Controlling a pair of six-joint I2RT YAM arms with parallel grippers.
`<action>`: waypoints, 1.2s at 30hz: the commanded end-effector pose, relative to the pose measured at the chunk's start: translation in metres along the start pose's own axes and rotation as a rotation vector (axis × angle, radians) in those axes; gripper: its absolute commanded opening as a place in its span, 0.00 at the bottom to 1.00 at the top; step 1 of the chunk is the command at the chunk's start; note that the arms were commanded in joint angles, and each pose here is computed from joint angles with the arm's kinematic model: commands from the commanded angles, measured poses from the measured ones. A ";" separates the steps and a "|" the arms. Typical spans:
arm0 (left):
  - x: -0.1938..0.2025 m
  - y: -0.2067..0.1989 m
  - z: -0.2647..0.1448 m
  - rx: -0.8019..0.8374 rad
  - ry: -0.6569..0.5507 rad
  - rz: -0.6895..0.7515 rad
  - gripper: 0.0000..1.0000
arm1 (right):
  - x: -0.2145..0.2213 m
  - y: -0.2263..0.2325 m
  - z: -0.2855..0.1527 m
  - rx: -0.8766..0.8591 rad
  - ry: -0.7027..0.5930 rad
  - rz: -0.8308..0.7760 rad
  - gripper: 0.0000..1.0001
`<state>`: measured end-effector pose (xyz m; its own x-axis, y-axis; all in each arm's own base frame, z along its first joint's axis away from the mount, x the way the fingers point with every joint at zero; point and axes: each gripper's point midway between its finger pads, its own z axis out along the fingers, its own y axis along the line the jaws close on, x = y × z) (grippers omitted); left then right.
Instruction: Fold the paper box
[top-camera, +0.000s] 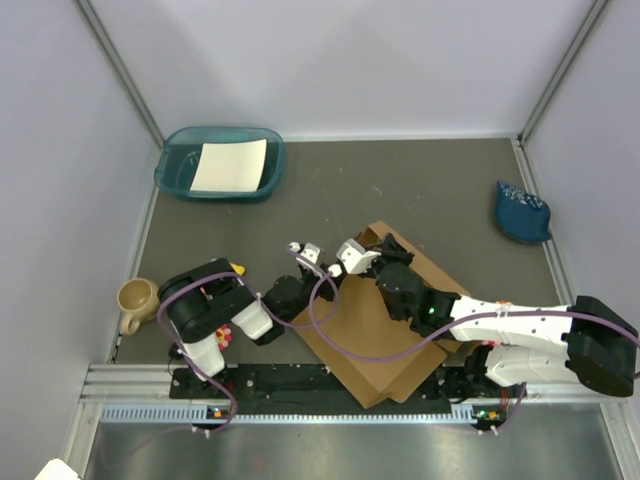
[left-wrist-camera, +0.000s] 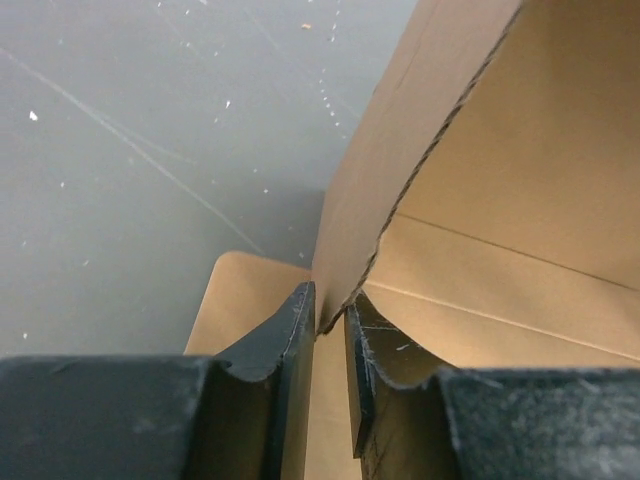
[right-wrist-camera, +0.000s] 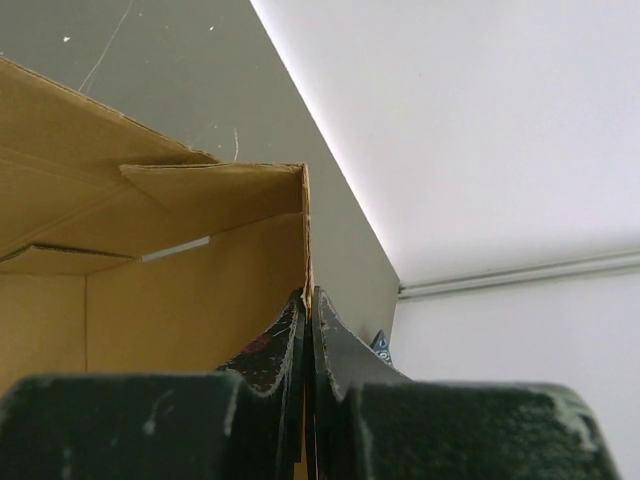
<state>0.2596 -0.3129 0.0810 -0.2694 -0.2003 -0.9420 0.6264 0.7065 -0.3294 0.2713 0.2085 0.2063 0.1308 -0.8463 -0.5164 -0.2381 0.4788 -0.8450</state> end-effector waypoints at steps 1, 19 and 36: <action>-0.076 -0.016 -0.006 0.089 -0.278 -0.073 0.24 | 0.010 0.030 -0.004 -0.074 0.019 0.006 0.00; -0.136 -0.009 -0.046 0.096 -0.440 -0.071 0.40 | 0.022 0.053 -0.007 -0.132 0.049 -0.052 0.00; -0.130 -0.014 0.012 0.223 -0.351 -0.135 0.57 | 0.018 0.065 -0.008 -0.195 0.043 -0.019 0.00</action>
<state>0.3039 -0.2839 0.1385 -0.2481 -0.3851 -0.8889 0.5848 0.6720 -0.4544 0.2671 0.2108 0.1974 0.1010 -0.8320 -0.5455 -0.2476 0.5101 -0.8237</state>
